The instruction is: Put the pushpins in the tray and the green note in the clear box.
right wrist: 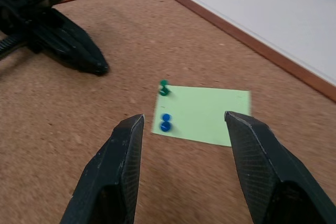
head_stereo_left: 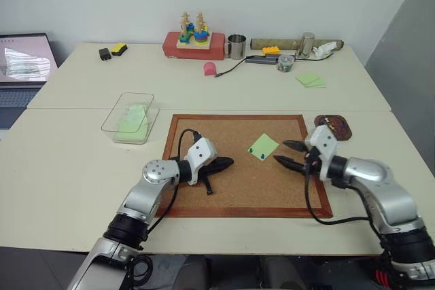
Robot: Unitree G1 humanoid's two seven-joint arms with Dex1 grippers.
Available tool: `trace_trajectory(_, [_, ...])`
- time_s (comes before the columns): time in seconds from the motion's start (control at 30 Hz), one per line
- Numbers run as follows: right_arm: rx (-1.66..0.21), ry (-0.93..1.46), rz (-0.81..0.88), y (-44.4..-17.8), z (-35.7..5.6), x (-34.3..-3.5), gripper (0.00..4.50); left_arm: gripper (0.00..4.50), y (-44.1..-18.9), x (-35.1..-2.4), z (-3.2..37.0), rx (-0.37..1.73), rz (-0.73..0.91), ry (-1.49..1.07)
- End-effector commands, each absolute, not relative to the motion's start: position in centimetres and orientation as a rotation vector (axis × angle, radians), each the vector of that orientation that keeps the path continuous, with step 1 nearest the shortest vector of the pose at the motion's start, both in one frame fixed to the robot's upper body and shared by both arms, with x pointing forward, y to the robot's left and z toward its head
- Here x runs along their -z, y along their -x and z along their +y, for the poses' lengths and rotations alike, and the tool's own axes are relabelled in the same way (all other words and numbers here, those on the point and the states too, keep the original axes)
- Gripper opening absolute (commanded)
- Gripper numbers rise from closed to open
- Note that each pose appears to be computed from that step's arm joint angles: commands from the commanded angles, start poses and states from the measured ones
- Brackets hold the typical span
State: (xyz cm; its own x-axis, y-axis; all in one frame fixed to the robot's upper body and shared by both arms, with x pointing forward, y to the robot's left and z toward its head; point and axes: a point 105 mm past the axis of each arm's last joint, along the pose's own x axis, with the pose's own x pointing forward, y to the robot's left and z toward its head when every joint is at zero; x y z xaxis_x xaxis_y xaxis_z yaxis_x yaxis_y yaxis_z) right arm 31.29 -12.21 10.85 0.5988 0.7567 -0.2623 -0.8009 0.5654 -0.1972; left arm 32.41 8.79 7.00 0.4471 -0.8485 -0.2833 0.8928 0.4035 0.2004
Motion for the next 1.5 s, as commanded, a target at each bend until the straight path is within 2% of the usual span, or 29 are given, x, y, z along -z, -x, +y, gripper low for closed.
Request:
trace_trajectory(0.03, [-0.937,0.324,0.118,-31.9,-11.1,-11.2,2.54,0.0,-32.3,-4.2,10.2,1.064,0.269,-0.374])
trace_trajectory(0.3, [-0.953,0.295,0.139,-32.7,-10.2,-9.9,2.54,0.0,-32.3,-4.2,10.2,1.063,0.269,-0.375])
trace_trajectory(0.4, [-0.944,0.285,0.142,-33.0,-10.5,-9.7,2.16,0.0,-32.3,-4.2,10.2,1.063,0.269,-0.374])
trace_trajectory(0.73, [-0.962,0.266,0.153,-32.6,-10.9,-9.4,0.08,0.0,-32.2,-4.1,10.1,1.064,0.272,-0.37])
trace_trajectory(0.9, [-0.977,0.276,0.122,-32.5,-10.5,-10.0,0.08,0.0,-32.1,-4.0,10.2,1.065,0.275,-0.371])
trace_trajectory(1.13, [-1.015,0.25,0.037,-32.2,-9.5,-12.5,0.08,0.0,-31.9,-3.7,10.1,1.069,0.286,-0.378])
trace_trajectory(1.5, [-1.042,0.19,0.005,-31.5,-9.8,-14.5,0.08,0.0,-31.9,-3.5,10.3,1.069,0.299,-0.389])
